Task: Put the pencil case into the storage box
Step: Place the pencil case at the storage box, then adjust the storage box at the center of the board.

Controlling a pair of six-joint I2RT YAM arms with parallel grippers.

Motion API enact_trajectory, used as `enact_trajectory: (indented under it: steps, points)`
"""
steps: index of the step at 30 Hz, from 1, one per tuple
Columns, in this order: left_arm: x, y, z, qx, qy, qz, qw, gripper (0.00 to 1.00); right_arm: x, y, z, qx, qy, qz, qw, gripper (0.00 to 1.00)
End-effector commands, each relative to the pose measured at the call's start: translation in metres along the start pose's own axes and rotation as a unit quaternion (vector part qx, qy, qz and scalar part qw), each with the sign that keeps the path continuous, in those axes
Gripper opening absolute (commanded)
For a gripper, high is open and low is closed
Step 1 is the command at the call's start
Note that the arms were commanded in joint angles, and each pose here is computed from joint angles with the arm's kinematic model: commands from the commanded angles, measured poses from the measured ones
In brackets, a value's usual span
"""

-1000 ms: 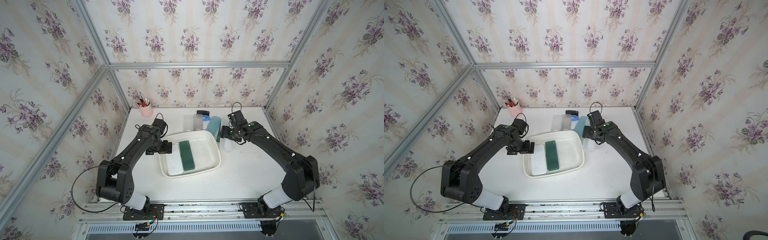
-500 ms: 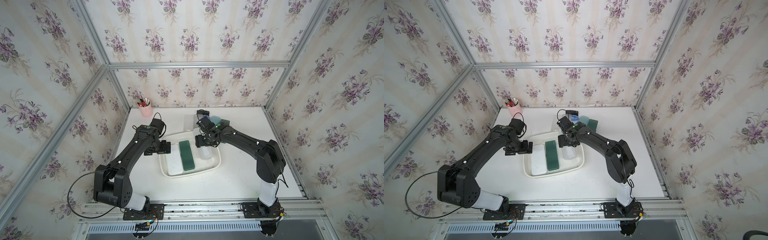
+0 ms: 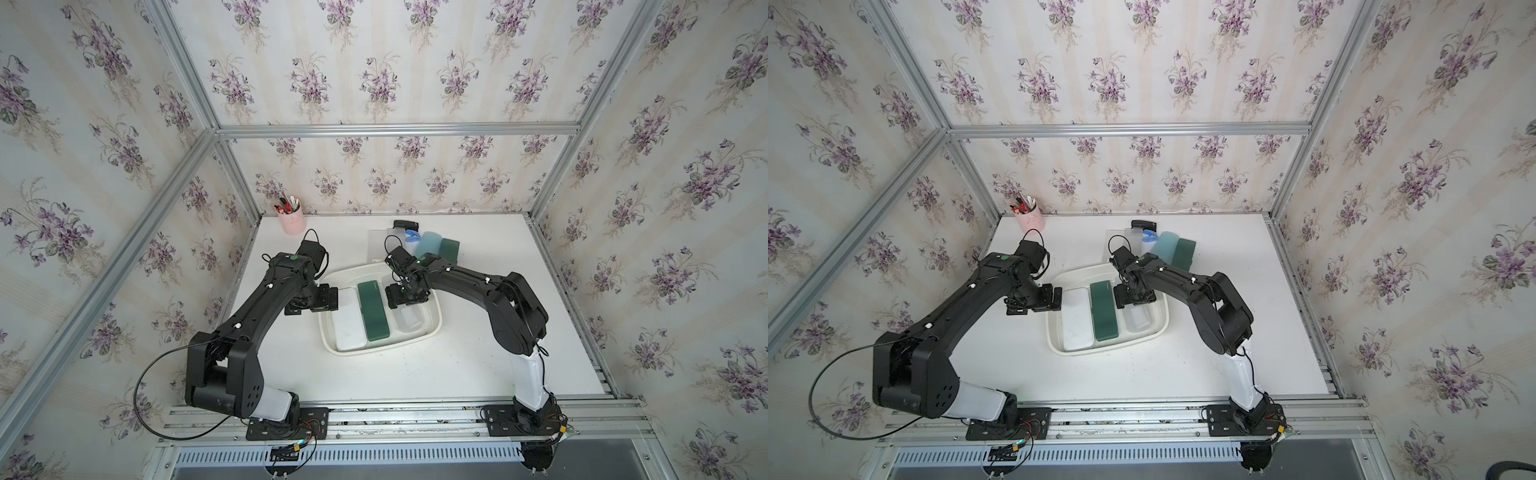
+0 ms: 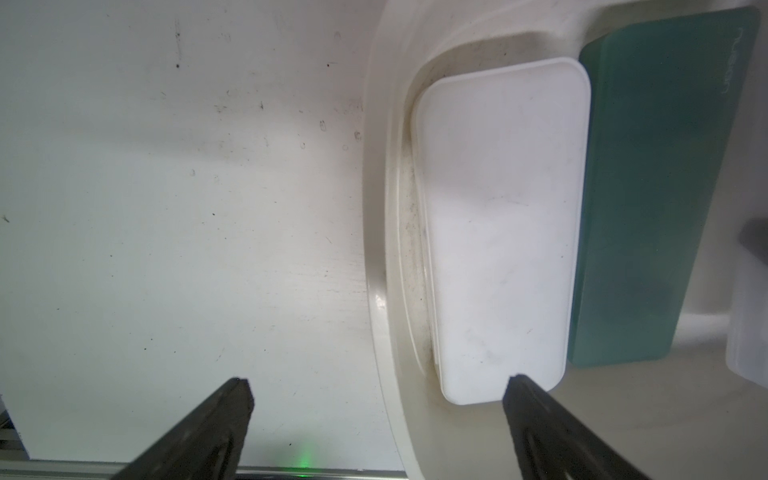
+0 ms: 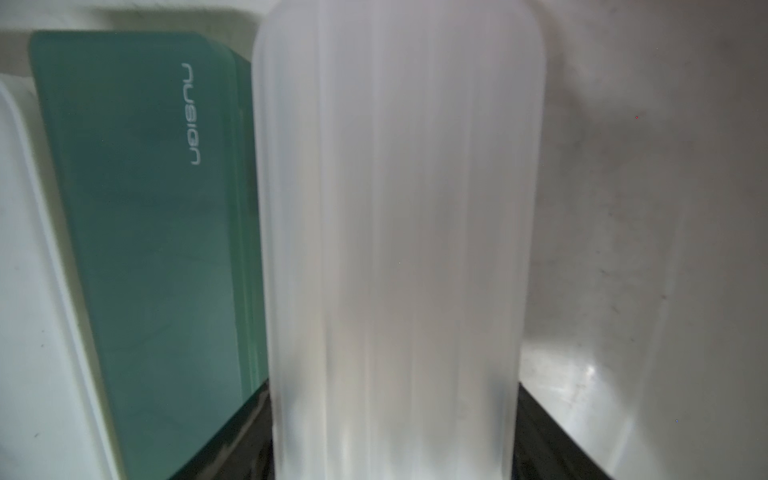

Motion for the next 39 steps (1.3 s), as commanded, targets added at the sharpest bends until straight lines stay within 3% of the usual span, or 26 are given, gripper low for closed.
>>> enact_trajectory:
  steps: [1, 9, 14, 21, 25, 28, 34, 36, 39]
  points:
    - [0.002, 0.000, -0.002, 0.005, -0.004, 0.005, 1.000, 1.00, 0.011, 0.001, 0.007, -0.008, 0.006, 0.028, 1.000, 0.81]
    - [0.002, -0.005, 0.001, 0.006, -0.005, 0.005, 1.000, 1.00, 0.022, 0.031, 0.006, -0.024, 0.002, 0.067, 0.997, 0.99]
    - [0.003, -0.005, 0.002, 0.010, -0.005, 0.006, 1.000, 1.00, 0.013, 0.050, 0.004, -0.042, -0.010, 0.040, 0.998, 1.00]
    - [0.003, -0.012, -0.001, 0.022, 0.002, -0.007, 1.000, 1.00, -0.043, 0.079, 0.002, -0.084, -0.087, -0.018, 0.992, 1.00]
    - [-0.002, -0.021, 0.003, 0.030, 0.002, -0.017, 0.999, 0.99, -0.061, 0.066, -0.006, -0.070, -0.101, -0.037, 0.992, 0.97]
    - [-0.007, -0.027, 0.008, 0.033, 0.000, -0.028, 0.999, 0.92, -0.067, 0.053, -0.010, -0.070, -0.114, -0.034, 0.990, 0.93]
    - [-0.015, -0.040, 0.013, 0.047, -0.001, -0.045, 0.998, 0.90, -0.069, 0.030, -0.011, -0.071, -0.137, -0.018, 0.988, 0.73]
    - [-0.016, -0.044, 0.014, 0.049, -0.002, -0.048, 0.998, 0.81, -0.068, 0.025, -0.009, -0.072, -0.140, -0.012, 0.987, 0.73]
    - [-0.015, -0.047, 0.018, 0.046, -0.005, -0.038, 0.998, 0.80, -0.067, 0.021, -0.008, -0.073, -0.149, -0.003, 0.986, 0.72]
Point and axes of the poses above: each gripper's point midway between its finger pads, its own y axis back along the fingers, its own x axis along the line the jaws close on, z = x × y, the point moved 6 cm from there along y, back along the fingers, and after that the axes turned 7 degrees about y, right-handed, at the moved point
